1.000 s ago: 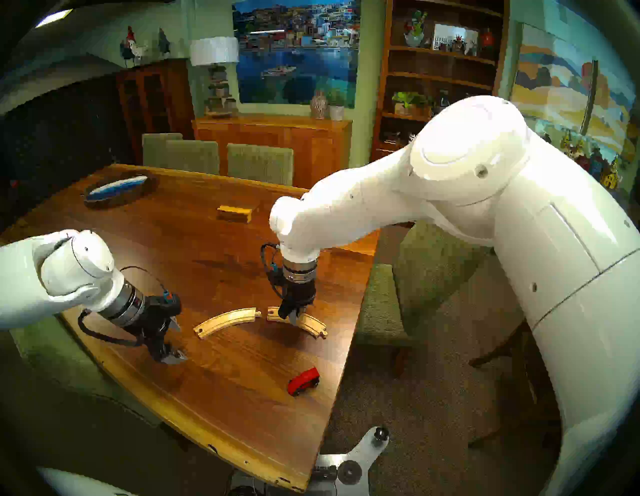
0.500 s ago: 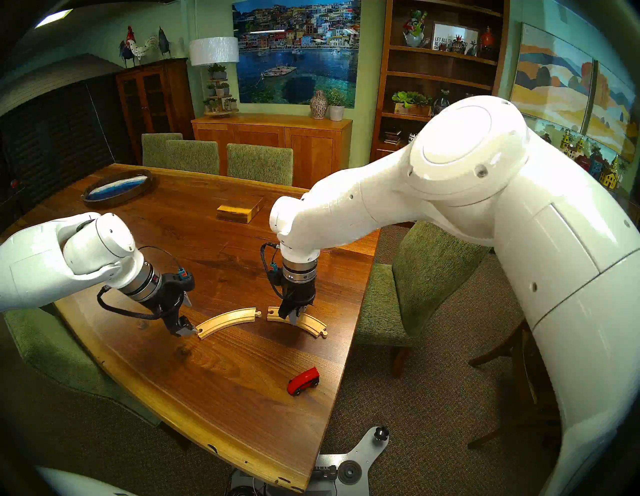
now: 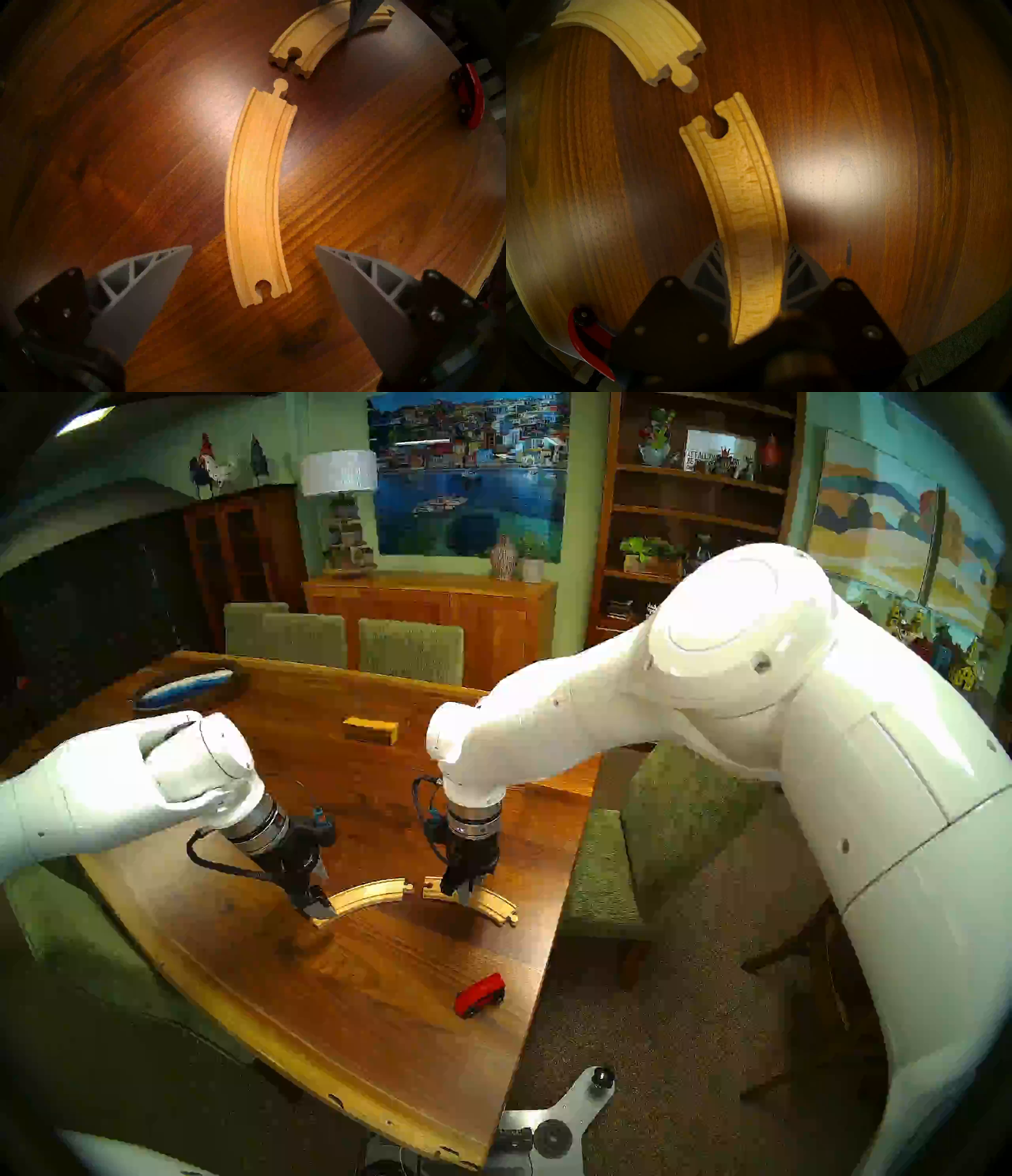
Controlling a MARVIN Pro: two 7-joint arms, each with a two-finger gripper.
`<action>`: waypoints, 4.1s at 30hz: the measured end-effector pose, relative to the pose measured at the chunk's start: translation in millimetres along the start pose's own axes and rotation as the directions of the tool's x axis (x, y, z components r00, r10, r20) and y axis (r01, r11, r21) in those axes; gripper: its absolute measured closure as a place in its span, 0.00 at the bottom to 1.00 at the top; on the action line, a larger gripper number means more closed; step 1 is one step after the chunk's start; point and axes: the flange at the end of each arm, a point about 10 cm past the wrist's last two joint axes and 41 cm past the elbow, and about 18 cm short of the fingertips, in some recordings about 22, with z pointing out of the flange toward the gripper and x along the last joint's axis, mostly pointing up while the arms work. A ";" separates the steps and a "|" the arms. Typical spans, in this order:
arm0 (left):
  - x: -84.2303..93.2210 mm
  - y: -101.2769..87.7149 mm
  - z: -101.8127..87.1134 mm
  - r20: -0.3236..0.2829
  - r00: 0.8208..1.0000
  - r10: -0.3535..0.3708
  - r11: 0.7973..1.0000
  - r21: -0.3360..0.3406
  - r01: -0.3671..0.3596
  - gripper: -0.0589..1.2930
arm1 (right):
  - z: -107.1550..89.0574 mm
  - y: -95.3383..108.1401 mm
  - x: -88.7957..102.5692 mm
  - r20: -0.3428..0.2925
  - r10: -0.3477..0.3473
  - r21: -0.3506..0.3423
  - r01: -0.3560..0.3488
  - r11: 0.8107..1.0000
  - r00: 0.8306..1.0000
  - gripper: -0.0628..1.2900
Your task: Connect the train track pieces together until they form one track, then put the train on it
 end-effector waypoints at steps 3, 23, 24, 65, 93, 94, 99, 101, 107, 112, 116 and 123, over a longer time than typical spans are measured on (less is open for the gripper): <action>4.8 -2.7 4.0 0.017 1.000 0.008 1.000 -0.006 -0.008 0.06 | 0.0 0.0 0.0 0.000 0.000 0.000 0.000 1.000 1.000 0.82; 24.0 10.1 18.4 0.045 0.993 0.111 0.991 0.069 -0.114 0.06 | 0.0 -0.1 0.0 0.000 -0.001 -0.001 0.001 1.000 1.000 0.82; 23.0 10.3 19.1 0.046 0.993 0.110 0.991 0.073 -0.113 0.06 | 0.0 -0.1 0.0 0.000 -0.001 -0.001 0.001 1.000 1.000 0.82; 3.7 12.3 26.3 0.032 0.997 0.065 0.997 0.040 -0.066 0.06 | 0.0 -0.2 0.0 0.001 -0.001 -0.001 0.001 1.000 1.000 0.82; 4.4 12.7 26.5 0.032 0.997 0.065 0.997 0.041 -0.066 0.06 | 2.3 -2.1 -2.7 0.009 -0.015 -0.011 0.015 1.000 1.000 0.06; 4.4 12.7 26.5 0.032 0.997 0.065 0.997 0.041 -0.066 0.06 | 2.3 -2.7 -2.9 0.010 -0.017 -0.011 0.017 1.000 1.000 0.06; 4.5 12.8 26.5 0.032 0.997 0.065 0.997 0.041 -0.067 0.06 | 2.3 -7.9 -5.2 0.013 -0.024 -0.006 0.024 1.000 1.000 0.06; 4.5 12.8 26.6 0.032 0.997 0.065 0.997 0.041 -0.067 0.06 | 2.1 -10.7 -7.0 0.014 -0.024 0.001 0.024 1.000 1.000 0.06; 4.6 12.8 26.6 0.032 0.997 0.065 0.997 0.041 -0.067 0.06 | 0.9 -16.5 -14.5 0.020 -0.023 0.012 0.023 1.000 1.000 0.06; 4.6 12.9 26.6 0.032 0.997 0.065 0.997 0.041 -0.067 0.06 | -1.9 -17.5 -22.4 0.024 -0.016 0.011 0.016 1.000 1.000 0.06; 4.6 12.9 26.7 0.032 0.997 0.065 0.997 0.041 -0.067 0.06 | -4.6 -16.4 -29.9 0.025 -0.005 0.006 0.005 1.000 1.000 0.06; 4.6 12.9 26.7 0.031 0.997 0.065 0.997 0.041 -0.066 0.06 | -8.6 -13.9 -40.1 0.018 0.012 -0.012 -0.012 1.000 1.000 0.06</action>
